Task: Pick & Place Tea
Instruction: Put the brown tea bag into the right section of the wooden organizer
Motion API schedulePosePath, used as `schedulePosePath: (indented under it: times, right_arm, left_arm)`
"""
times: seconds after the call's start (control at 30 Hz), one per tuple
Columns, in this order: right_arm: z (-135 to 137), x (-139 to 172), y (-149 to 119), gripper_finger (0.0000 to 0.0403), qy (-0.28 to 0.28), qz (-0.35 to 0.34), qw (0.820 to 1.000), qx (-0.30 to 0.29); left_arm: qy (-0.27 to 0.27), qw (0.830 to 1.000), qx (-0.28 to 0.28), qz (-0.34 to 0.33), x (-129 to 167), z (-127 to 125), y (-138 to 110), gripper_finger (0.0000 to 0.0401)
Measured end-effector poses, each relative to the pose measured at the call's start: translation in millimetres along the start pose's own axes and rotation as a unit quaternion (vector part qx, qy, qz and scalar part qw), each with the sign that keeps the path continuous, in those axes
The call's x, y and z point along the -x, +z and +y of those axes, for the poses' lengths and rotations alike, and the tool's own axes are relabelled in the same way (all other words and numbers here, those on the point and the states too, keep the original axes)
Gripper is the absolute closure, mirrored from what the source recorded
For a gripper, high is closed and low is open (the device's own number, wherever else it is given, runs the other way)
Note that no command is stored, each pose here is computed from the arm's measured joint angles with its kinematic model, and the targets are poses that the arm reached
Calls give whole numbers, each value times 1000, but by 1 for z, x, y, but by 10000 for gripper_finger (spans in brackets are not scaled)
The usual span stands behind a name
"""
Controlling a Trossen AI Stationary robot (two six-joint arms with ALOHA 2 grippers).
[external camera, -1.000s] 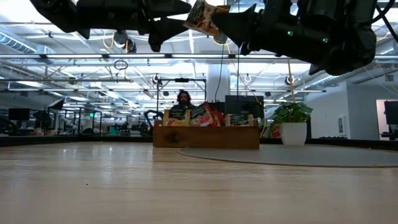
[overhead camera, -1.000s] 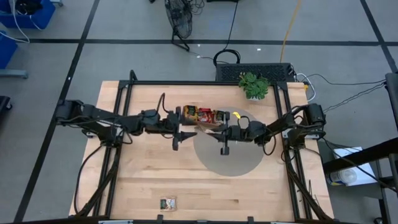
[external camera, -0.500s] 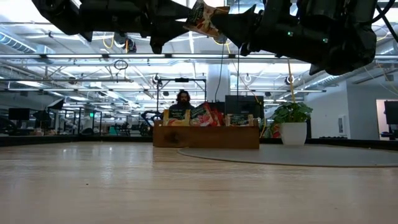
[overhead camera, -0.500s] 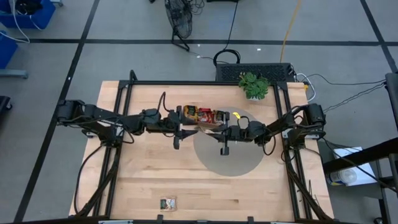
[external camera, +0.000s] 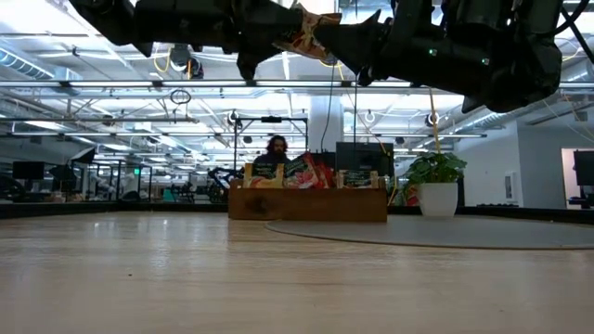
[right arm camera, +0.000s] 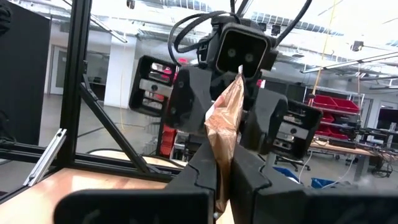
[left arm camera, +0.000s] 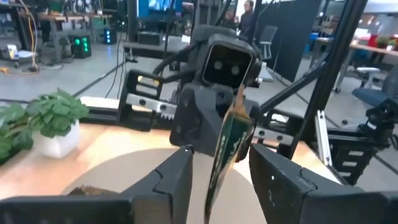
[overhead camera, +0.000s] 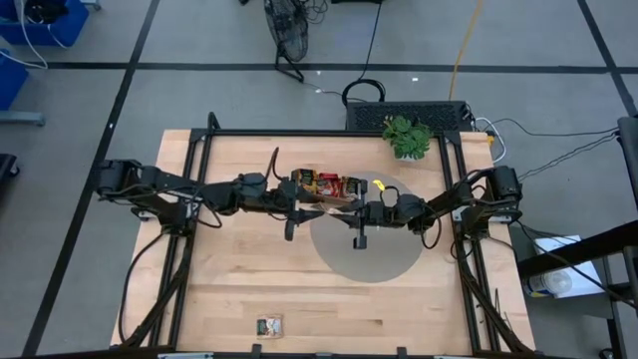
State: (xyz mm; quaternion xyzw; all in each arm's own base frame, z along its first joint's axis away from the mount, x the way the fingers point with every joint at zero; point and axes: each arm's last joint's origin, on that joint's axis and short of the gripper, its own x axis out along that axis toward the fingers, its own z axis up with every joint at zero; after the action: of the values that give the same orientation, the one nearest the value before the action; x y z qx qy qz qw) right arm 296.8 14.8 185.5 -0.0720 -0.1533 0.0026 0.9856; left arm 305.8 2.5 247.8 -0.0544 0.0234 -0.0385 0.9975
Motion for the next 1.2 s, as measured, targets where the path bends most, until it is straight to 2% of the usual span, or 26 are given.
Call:
schedulePosePath:
  times: [0.23, 0.37, 0.77, 0.97, 1.1, 1.2]
  right_arm:
    - [0, 0, 0, 396, 0, 0, 1000, 0]
    - [0, 0, 0, 396, 0, 0, 1000, 0]
    - [0, 0, 0, 396, 1, 0, 1000, -5]
    - [1, 0, -1, 396, 3, 7, 1000, -7]
    - [1, -1, -6, 386, 1, 34, 999, -10]
    - [-1, 1, -11, 366, -39, 64, 997, -5]
  left_arm:
    - [-1, 1000, 2, 8, 1, 0, 0, 261]
    - [-31, 999, -2, 7, 1, -2, 0, 279]
    - [-51, 998, -30, 7, 2, -3, 1, 345]
    - [-56, 997, -46, 13, 6, -4, 4, 393]
    - [-18, 998, -52, 35, 14, -4, 8, 393]
    - [30, 997, -62, 40, 22, -2, 14, 396]
